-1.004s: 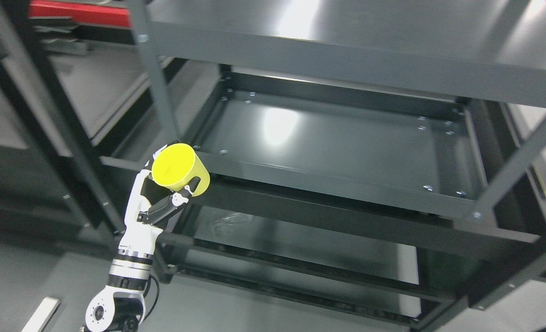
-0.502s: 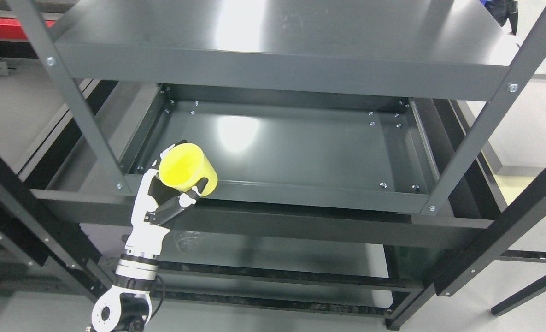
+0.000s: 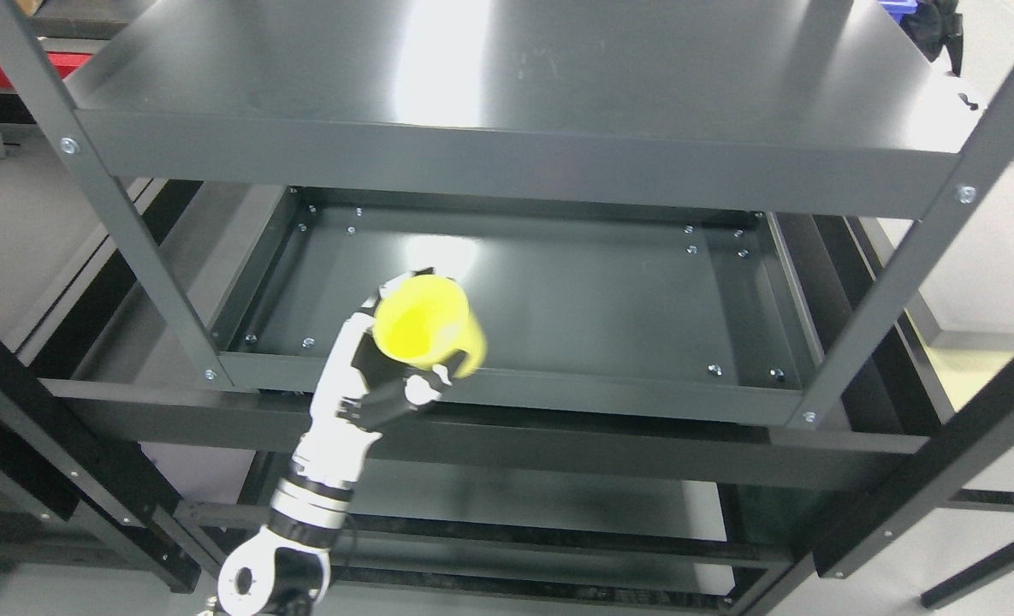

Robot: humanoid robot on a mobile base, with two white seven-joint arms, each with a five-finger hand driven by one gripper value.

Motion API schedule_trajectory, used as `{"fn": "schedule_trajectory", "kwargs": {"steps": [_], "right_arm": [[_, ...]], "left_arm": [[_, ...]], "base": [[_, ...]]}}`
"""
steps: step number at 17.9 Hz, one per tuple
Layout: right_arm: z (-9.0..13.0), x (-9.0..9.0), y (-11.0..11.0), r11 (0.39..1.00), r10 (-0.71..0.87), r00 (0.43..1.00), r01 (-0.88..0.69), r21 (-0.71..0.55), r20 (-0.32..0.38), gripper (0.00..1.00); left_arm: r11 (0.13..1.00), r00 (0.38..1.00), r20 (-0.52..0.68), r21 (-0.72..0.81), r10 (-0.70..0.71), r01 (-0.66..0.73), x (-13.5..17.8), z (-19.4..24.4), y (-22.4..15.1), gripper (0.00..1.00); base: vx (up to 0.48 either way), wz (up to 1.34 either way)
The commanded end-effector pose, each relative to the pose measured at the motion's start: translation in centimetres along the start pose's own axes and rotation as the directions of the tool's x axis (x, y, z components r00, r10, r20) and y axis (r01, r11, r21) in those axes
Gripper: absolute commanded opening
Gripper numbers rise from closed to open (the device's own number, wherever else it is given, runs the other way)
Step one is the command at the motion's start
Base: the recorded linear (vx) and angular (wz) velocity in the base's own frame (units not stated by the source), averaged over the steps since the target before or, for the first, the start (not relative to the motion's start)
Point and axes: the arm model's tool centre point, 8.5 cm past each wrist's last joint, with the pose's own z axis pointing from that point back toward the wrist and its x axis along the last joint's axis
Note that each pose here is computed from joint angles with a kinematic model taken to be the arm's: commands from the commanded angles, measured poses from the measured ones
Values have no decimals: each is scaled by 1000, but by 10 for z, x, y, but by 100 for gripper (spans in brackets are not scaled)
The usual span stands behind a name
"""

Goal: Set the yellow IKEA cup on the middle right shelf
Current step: 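Raise the cup up above the middle shelf with the left hand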

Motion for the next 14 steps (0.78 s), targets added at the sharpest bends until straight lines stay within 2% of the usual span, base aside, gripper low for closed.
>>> {"fn": "schedule_trajectory", "kwargs": {"steps": [1,7,14], "right_arm": [[-1,-9,-10,1000,-3,1000,3,-12,-15,99],[-1,-9,-10,1000,-3,1000,3,-12,-15,99],[-1,-9,-10,1000,-3,1000,3,-12,-15,99]], "left_arm": [[937,997,-38,-343,63,-72,-18,-10,-107,5],[790,995,-4,-607,102,-84,-8,-32,-194,5],[764,969,230,-640,87,83,62,-95,-204,4]], "base": [[60,95],[9,24],[-8,-9]]}}
